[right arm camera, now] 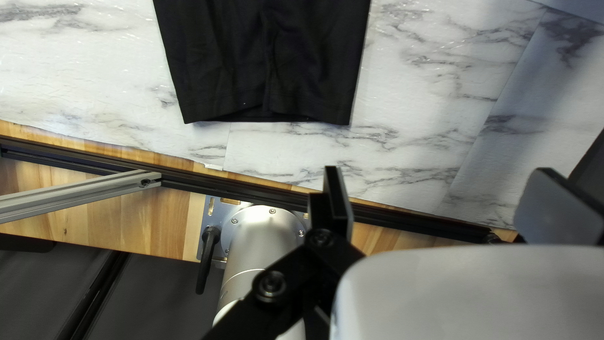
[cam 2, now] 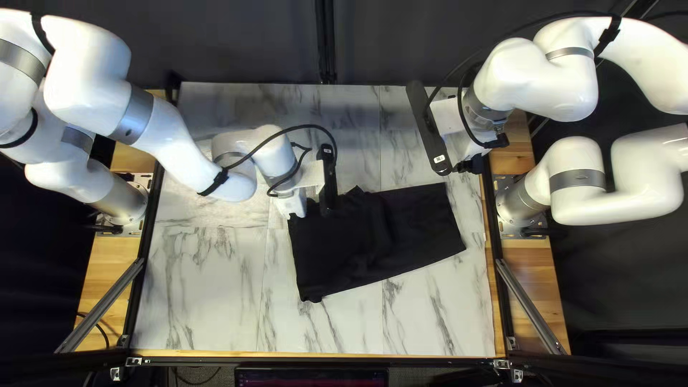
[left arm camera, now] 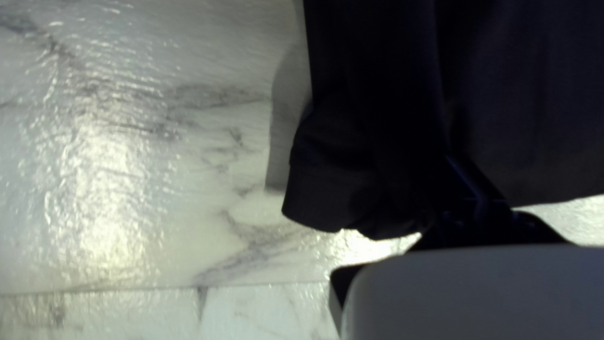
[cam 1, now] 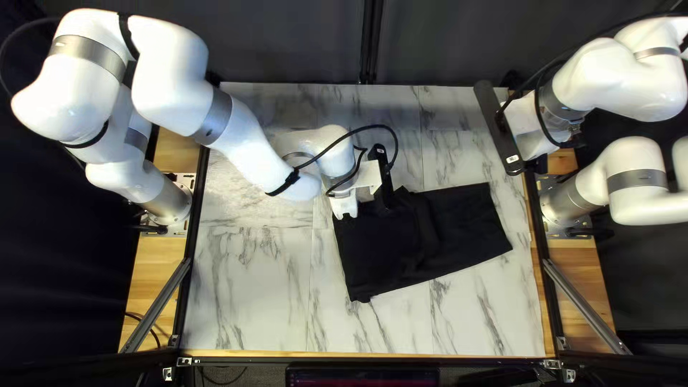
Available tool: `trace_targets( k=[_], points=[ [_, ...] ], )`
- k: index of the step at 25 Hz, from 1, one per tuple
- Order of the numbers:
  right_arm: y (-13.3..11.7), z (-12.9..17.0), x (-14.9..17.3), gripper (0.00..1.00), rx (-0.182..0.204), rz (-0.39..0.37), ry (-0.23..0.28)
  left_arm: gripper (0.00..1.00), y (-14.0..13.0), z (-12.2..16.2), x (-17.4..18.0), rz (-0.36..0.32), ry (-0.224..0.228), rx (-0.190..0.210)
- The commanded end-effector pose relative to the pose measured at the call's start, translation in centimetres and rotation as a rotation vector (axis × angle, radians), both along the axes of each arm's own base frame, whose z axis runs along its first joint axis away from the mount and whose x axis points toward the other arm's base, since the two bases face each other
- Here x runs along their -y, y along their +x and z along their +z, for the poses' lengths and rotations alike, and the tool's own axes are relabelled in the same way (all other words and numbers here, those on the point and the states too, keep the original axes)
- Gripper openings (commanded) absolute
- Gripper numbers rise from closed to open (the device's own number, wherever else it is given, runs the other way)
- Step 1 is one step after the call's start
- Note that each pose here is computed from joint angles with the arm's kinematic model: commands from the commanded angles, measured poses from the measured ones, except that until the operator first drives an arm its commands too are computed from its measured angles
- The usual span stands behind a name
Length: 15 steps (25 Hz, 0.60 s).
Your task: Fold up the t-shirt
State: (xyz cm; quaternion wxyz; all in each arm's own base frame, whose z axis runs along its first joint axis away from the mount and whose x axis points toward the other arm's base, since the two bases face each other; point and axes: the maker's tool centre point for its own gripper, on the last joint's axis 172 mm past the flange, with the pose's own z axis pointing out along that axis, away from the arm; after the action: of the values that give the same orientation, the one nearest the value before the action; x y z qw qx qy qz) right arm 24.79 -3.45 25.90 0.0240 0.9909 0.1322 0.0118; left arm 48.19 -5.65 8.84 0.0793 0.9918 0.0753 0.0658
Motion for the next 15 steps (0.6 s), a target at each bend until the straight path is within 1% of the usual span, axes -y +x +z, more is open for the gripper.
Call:
trace_targets(
  k=[1, 6, 11, 15],
  points=[
    [0.0, 0.0, 0.0, 1.00, 0.000, 0.000, 0.000, 0.00, -0.8, 1.6, 1.4, 0.019, 0.048, 0.004],
    [0.0, 0.0, 0.0, 1.00, 0.000, 0.000, 0.000, 0.00, -1.6, 2.8, 2.9, 0.049, 0.109, 0.030],
    [0.0, 0.0, 0.0, 1.00, 0.000, 0.000, 0.000, 0.00, -2.5, 2.7, 3.6, 0.074, 0.168, 0.062],
    [0.0, 0.0, 0.0, 1.00, 0.000, 0.000, 0.000, 0.00, -2.9, 1.7, 3.7, 0.081, 0.177, 0.070]
  ],
)
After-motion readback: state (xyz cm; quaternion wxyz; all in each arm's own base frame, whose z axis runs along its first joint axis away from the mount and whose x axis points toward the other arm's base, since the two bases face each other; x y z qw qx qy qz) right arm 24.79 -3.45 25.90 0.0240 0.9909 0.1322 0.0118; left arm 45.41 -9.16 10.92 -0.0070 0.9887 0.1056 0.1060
